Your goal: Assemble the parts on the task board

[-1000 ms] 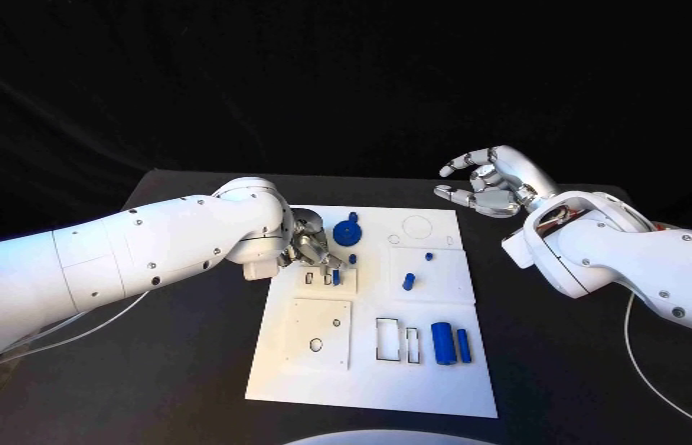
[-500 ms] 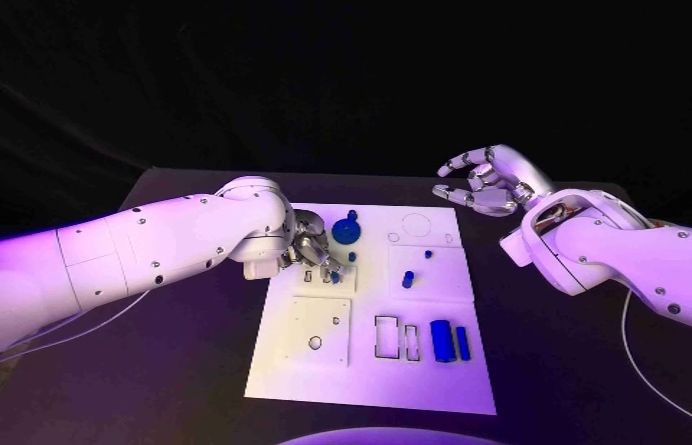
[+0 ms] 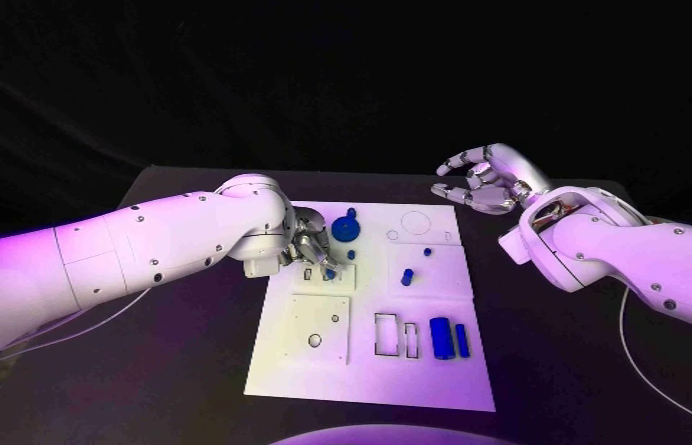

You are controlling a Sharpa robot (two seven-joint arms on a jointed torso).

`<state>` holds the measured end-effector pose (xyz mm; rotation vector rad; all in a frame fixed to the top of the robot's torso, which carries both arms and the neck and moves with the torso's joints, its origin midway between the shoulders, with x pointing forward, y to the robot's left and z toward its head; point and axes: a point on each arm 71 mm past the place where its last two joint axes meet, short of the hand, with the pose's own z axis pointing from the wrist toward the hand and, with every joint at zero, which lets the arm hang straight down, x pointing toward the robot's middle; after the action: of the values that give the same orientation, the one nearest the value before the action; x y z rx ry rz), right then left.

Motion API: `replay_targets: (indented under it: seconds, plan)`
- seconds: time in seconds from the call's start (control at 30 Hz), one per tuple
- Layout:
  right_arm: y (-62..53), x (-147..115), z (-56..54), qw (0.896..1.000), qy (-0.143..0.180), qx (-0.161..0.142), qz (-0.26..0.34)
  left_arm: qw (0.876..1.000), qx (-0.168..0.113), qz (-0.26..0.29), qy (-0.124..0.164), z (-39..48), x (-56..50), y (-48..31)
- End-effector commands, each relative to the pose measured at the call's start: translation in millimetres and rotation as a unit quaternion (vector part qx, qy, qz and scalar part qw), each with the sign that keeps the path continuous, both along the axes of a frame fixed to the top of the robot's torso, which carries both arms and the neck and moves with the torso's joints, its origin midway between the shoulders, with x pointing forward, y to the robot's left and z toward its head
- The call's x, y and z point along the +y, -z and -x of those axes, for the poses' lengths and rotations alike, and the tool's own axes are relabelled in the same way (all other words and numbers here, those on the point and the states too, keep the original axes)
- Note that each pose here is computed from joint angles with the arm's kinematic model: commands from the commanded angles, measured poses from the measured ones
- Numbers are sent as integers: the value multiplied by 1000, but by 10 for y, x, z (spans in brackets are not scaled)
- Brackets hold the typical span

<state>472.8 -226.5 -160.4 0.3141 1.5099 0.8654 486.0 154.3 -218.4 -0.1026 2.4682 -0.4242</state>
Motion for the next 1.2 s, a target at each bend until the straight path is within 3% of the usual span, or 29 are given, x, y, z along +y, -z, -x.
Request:
replay_targets:
  seconds: [0.03,0.4,0.67,1.2]
  plan:
    - [21,12,1,1000,-6,8,6,1000,3,23,-8,4,-32,-9]
    - [38,7,-3,1000,-6,13,9,999,16,46,-23,18,-12,-12]
    - [51,1,-3,1000,-6,15,10,998,20,54,-33,52,63,-43]
    - [69,-25,-6,1000,-3,17,11,998,-22,30,-46,71,192,-25]
